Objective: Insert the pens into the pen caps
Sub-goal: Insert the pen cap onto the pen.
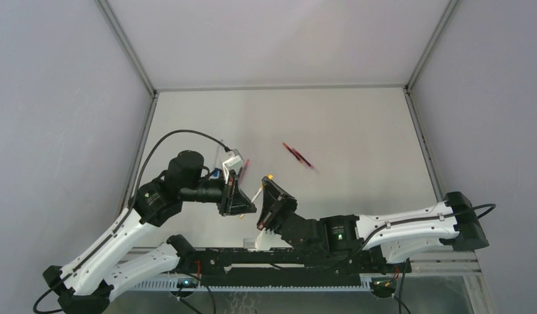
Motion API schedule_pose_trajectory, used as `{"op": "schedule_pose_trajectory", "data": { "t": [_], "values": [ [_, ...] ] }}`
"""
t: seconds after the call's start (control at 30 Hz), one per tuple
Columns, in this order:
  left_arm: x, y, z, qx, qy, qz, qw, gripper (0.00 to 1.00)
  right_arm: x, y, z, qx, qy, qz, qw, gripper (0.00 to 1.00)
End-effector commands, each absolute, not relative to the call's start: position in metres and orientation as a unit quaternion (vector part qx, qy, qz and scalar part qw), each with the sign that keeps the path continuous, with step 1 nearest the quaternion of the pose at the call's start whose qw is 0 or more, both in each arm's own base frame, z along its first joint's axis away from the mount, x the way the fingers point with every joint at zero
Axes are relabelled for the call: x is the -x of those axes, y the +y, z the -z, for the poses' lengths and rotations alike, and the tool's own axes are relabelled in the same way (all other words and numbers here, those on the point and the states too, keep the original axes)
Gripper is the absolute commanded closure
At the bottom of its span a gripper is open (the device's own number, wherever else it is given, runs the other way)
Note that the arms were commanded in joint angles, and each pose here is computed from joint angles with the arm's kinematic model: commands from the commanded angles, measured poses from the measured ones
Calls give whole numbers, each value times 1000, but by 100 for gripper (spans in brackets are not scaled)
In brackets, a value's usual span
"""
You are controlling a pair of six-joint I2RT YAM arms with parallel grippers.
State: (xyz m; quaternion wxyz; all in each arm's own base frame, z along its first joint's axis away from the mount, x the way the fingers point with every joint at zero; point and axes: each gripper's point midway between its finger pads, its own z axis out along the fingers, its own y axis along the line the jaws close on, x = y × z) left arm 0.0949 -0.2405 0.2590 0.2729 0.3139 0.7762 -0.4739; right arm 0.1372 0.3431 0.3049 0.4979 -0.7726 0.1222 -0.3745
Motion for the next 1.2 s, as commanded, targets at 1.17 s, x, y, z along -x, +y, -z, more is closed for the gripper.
{"op": "schedule_pose_trajectory", "data": {
  "t": [1.17],
  "values": [
    [-151, -264, -311, -303, 693, 482, 442, 100, -7, 418, -252, 811, 11, 194, 552, 100]
  ]
}}
